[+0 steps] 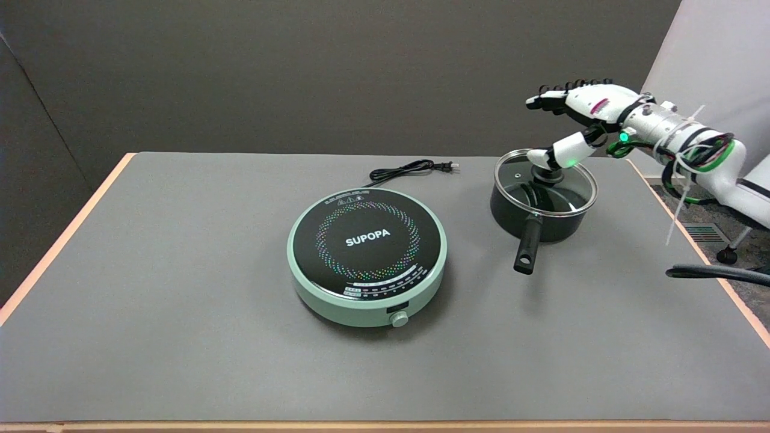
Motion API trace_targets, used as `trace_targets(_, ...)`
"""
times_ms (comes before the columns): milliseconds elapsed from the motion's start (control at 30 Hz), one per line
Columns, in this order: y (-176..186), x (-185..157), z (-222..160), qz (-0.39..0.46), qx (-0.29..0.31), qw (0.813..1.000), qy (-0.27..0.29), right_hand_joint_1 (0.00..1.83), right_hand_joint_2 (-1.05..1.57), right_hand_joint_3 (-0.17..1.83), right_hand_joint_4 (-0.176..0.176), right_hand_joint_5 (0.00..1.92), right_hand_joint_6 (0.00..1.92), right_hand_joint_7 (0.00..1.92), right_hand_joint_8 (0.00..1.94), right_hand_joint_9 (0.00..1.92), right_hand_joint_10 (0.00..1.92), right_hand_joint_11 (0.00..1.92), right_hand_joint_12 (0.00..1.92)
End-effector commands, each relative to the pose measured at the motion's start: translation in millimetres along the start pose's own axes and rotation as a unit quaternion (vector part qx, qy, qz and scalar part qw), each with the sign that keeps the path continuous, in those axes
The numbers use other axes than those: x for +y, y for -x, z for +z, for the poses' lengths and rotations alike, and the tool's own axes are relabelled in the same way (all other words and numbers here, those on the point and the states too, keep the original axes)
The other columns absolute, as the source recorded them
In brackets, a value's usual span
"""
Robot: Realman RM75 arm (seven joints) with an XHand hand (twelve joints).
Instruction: Pick up the pot lid.
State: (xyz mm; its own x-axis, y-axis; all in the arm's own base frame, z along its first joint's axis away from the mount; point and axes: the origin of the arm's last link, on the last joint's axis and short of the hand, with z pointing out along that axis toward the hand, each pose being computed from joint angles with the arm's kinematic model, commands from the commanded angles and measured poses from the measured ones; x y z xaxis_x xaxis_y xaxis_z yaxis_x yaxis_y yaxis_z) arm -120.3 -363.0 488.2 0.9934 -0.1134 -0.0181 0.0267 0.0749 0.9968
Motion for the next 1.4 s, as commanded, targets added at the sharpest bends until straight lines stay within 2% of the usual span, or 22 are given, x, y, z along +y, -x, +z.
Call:
trace_targets(33,-0.6,-1.4,23.6,0.052,-0.018,0.999,0.000,0.52,0.45,0.91,0.100,0.33,0.15,0.42,0.15,0.46,0.28,0.20,0.53)
trace_targets(267,10.1,18.4,27.0,0.144,-0.027,0.989,0.028,0.52,0.48,0.86,0.100,0.35,0.17,0.44,0.18,0.50,0.26,0.24,0.48)
trace_targets(467,12.8,27.7,25.0,0.133,-0.031,0.990,0.043,0.52,0.49,0.85,0.097,0.38,0.18,0.48,0.18,0.52,0.28,0.25,0.50)
trace_targets(533,17.6,30.8,23.9,0.131,-0.037,0.990,0.048,0.46,0.46,0.92,0.098,0.37,0.19,0.47,0.20,0.49,0.36,0.21,0.58)
trace_targets(700,28.6,27.2,21.4,0.126,-0.052,0.990,0.044,0.49,0.46,0.93,0.093,0.39,0.20,0.47,0.20,0.49,0.37,0.21,0.59)
trace_targets(1133,32.1,16.2,17.0,-0.004,-0.062,0.997,0.038,0.58,0.49,0.96,0.099,0.41,0.21,0.50,0.20,0.52,0.39,0.23,0.59)
trace_targets(1400,33.2,21.6,13.3,-0.021,-0.066,0.997,0.039,0.62,0.50,0.98,0.114,0.42,0.22,0.53,0.20,0.54,0.39,0.25,0.58)
